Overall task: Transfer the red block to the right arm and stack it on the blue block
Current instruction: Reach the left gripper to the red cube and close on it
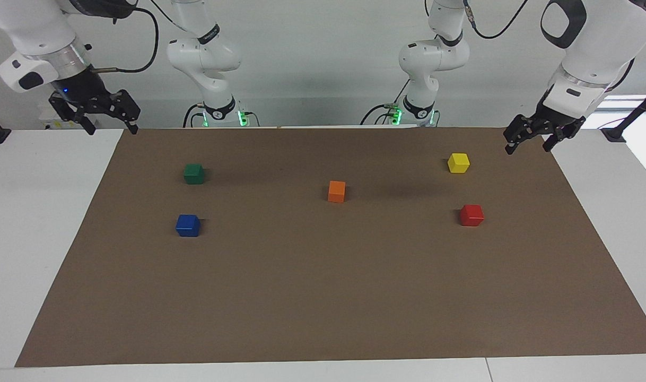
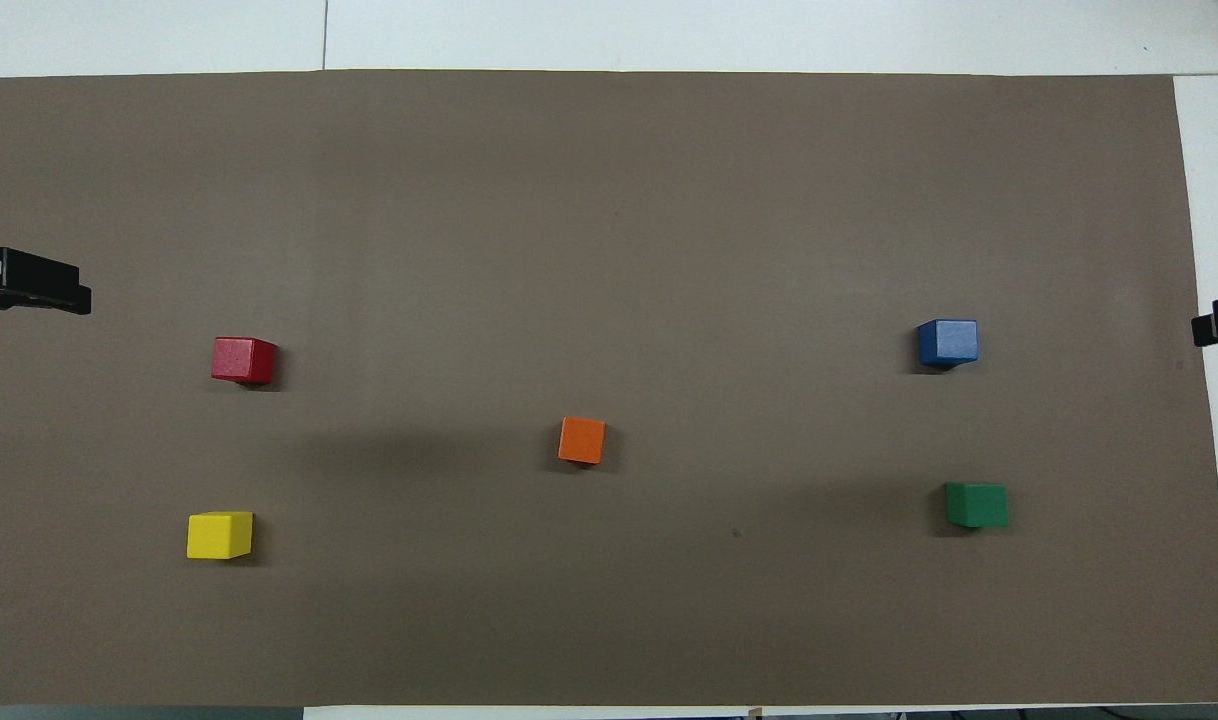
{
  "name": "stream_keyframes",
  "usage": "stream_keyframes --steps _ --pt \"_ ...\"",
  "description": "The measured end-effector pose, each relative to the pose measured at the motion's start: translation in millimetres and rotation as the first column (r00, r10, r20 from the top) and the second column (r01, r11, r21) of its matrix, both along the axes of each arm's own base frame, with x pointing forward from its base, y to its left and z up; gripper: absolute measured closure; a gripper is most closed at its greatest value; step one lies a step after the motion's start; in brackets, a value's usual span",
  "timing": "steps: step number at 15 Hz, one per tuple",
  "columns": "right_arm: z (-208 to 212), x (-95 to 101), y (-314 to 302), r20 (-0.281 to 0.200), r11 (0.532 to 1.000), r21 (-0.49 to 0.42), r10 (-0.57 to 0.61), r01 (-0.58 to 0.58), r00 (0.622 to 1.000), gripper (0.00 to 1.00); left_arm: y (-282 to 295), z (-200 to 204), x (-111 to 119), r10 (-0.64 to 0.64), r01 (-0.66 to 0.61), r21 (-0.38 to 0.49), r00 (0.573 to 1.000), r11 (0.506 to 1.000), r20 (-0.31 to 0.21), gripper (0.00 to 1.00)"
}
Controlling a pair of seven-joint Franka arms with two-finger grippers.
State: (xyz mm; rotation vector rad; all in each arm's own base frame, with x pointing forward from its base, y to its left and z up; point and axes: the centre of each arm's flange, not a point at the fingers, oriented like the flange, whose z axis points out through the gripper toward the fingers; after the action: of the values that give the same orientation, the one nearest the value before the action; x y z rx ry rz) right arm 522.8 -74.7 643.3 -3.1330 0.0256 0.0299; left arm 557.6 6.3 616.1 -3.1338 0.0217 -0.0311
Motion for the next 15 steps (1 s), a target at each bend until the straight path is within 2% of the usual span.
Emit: stream_keyframes --steps 6,8,13,15 --pt "0 -0.1 -1 0.0 1.0 0.0 -0.002 0.002 1.0 0.0 -1 -6 -1 -0.003 0.003 -0.001 1.0 1.0 -0.017 0.0" --pt "0 -0.1 -1 0.0 1.0 0.0 -0.002 0.002 1.0 0.0 2 -17 -1 0.002 -0.002 0.0 1.0 1.0 -0.007 0.0" --pt "-2 -0.5 0 -0.004 1.0 0.003 0.0 0.0 1.0 0.0 4 -103 0 0.004 -0.004 0.0 1.0 1.0 0.014 0.0" --pt "-13 -3.6 8 -0.016 0.998 0.056 0.006 -0.005 1.0 0.0 3 -145 -2 0.003 -0.003 0.0 1.0 1.0 0.021 0.0"
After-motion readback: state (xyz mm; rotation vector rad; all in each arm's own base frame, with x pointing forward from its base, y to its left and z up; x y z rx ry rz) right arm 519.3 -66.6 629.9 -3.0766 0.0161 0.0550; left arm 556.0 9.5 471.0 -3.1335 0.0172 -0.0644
